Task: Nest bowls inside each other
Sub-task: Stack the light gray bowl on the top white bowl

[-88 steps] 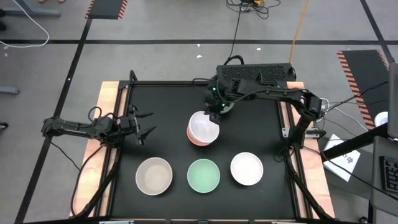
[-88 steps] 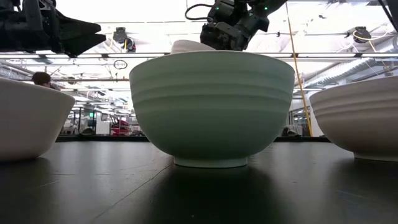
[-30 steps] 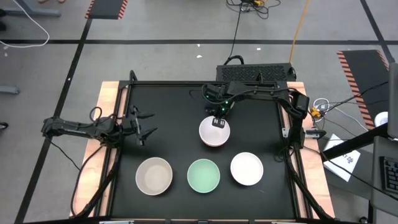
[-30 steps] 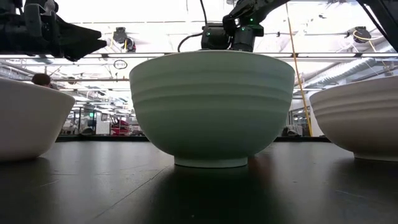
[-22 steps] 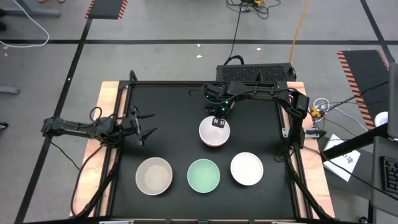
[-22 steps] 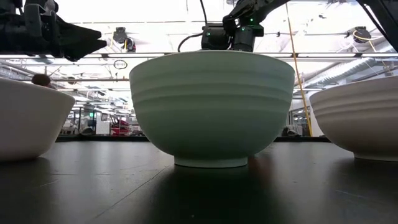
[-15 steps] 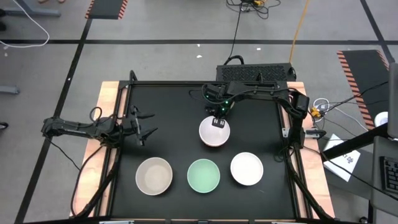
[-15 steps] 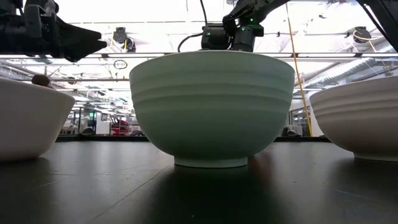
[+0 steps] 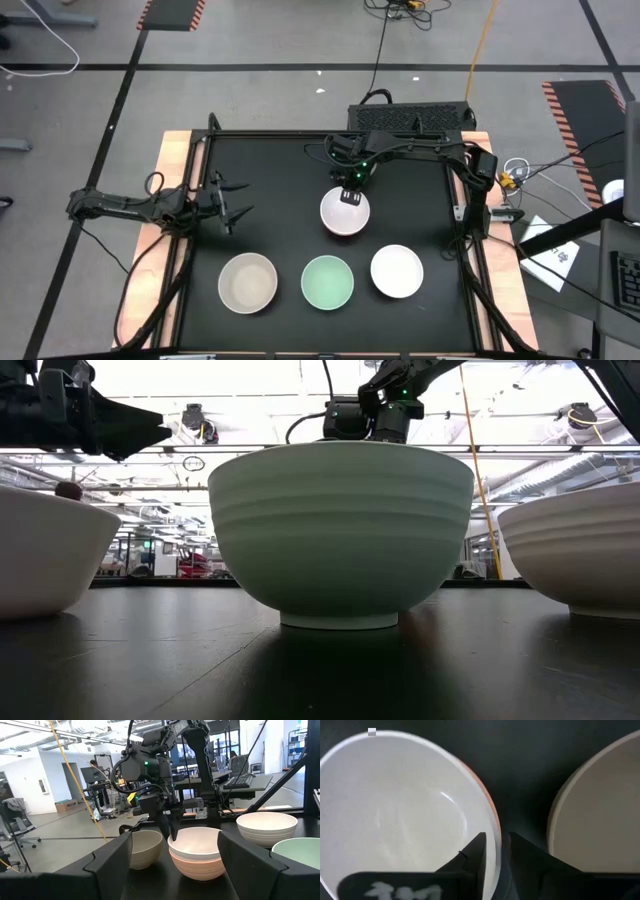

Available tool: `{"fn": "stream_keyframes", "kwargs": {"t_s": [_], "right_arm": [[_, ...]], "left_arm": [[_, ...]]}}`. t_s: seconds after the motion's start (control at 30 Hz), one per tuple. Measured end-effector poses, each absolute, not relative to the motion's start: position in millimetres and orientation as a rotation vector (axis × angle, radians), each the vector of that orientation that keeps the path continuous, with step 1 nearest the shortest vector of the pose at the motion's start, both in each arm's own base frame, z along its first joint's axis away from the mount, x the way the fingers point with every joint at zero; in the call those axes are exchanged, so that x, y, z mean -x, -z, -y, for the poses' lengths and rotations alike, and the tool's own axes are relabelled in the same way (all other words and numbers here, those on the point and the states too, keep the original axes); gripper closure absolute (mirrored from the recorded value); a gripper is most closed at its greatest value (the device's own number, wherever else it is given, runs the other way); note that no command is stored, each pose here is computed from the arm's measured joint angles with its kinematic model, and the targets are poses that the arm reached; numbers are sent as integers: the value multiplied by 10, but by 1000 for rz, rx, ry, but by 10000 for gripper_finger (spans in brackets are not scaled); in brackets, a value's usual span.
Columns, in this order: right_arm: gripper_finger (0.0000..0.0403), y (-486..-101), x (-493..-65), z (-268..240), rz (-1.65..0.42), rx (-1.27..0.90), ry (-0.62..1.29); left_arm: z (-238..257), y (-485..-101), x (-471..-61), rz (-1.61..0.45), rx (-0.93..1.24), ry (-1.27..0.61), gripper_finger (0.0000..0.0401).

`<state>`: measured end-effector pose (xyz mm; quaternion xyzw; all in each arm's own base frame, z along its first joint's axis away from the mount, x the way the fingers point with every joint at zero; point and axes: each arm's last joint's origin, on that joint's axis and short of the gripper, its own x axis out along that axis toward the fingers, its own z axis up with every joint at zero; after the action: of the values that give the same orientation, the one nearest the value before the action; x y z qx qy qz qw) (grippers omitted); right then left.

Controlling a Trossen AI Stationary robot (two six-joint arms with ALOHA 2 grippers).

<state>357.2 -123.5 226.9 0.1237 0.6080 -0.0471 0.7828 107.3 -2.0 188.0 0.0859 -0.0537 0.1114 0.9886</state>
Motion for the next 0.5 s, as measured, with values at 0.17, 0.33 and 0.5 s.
{"fn": "stream_keyframes", "kwargs": {"t_s": [0.17, 0.33, 0.5], "right_arm": [[297, -2310, -3555, 1288, -1284, -266, 111], [270, -2549, -3533, 1331, -1131, -245, 67], [260, -2937, -3455, 1294, -939, -194, 42]], "left_arm": [[20, -1880, -1073, 108, -173, -224, 109], [19, -1880, -1073, 107, -176, -225, 109], [19, -1883, -1072, 110, -176, -226, 109]]}}
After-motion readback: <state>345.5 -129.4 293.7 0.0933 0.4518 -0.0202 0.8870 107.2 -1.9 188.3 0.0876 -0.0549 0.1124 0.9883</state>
